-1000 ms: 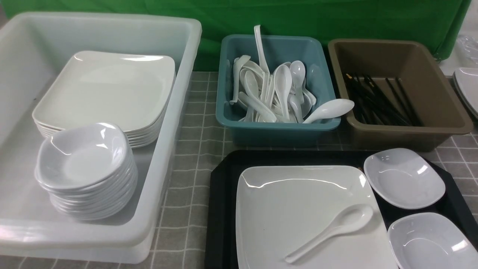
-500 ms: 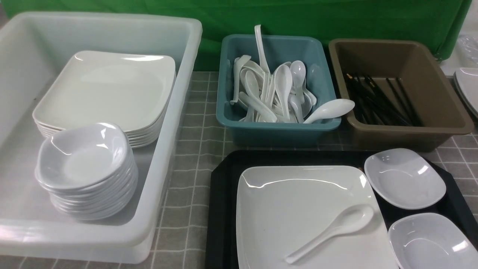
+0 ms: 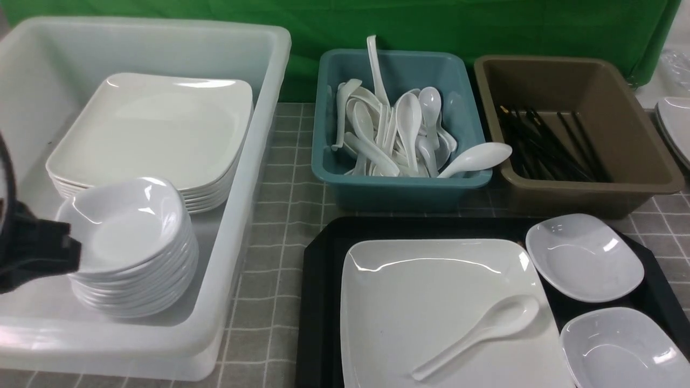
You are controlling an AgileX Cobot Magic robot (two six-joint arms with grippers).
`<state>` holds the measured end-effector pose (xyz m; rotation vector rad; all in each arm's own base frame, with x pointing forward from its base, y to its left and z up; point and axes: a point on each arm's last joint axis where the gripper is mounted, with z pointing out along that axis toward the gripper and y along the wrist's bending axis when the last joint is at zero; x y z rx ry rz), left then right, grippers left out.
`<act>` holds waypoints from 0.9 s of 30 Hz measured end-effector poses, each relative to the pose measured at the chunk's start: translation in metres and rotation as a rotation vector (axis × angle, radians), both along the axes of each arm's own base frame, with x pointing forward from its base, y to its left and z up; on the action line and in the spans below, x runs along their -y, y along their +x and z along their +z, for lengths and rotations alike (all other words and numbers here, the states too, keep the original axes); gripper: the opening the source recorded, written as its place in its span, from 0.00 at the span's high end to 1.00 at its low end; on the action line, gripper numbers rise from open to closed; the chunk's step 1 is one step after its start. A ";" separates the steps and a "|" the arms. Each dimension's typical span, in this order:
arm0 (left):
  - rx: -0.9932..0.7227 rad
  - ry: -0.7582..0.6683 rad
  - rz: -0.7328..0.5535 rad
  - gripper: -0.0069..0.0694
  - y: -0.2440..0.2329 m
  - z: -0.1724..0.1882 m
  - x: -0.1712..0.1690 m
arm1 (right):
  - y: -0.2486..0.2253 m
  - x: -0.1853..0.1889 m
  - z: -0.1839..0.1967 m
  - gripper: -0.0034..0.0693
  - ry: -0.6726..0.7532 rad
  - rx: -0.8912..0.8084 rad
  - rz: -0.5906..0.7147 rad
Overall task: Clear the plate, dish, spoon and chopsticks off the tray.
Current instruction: Use the left arm to grab a soup spoon from the plate
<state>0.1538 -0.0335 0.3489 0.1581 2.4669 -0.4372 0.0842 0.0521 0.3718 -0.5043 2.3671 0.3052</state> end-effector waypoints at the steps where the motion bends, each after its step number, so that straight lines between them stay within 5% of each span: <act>1: 0.012 -0.011 -0.035 0.91 0.002 0.000 0.003 | 0.002 -0.004 -0.001 0.92 -0.031 -0.030 0.027; 7: 0.046 -0.094 -0.224 0.91 0.033 0.006 0.041 | 0.006 -0.014 -0.002 0.92 -0.074 -0.078 0.055; 16: -0.119 0.205 -0.680 0.91 0.058 -0.049 0.188 | 0.006 -0.003 -0.009 0.92 -0.128 -0.111 -0.080; 27: -0.124 0.320 -0.925 0.83 0.082 -0.111 0.289 | -0.002 0.008 -0.035 0.92 -0.151 -0.148 -0.152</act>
